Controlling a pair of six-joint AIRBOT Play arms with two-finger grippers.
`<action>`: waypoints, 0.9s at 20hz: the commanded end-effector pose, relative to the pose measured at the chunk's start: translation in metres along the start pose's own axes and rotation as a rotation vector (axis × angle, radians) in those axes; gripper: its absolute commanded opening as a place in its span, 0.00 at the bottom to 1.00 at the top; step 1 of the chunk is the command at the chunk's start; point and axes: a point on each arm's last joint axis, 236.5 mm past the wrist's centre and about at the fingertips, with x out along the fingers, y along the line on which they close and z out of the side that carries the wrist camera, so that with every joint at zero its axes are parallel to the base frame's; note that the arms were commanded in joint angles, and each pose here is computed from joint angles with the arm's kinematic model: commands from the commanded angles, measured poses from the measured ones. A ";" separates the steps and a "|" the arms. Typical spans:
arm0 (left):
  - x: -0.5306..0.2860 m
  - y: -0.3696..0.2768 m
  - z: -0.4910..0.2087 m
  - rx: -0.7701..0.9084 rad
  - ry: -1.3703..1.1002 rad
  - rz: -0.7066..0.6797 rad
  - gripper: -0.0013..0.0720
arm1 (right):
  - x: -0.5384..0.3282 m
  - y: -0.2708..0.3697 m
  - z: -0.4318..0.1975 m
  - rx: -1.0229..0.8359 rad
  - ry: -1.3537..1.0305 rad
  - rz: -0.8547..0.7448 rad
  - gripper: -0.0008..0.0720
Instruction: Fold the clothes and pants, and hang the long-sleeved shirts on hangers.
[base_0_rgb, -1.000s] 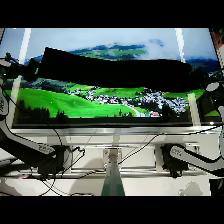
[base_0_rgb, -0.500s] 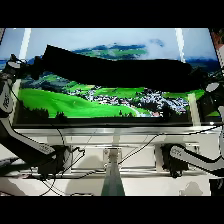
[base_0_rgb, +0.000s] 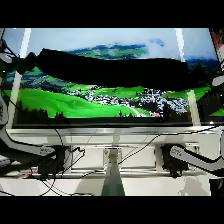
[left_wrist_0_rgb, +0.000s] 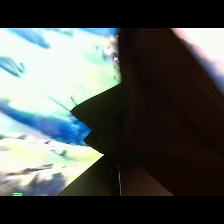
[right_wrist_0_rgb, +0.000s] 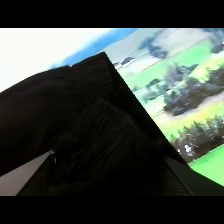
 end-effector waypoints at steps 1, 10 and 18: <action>-0.061 0.001 0.011 0.131 -0.020 0.073 0.03 | -0.023 0.012 -0.007 -0.139 0.170 0.027 0.95; -0.149 -0.022 0.021 0.158 -0.095 0.046 0.03 | -0.092 0.122 0.030 -0.241 0.231 0.264 0.36; -0.202 -0.055 0.024 0.130 -0.168 -0.061 0.03 | -0.060 0.348 -0.041 -0.275 0.175 0.561 0.04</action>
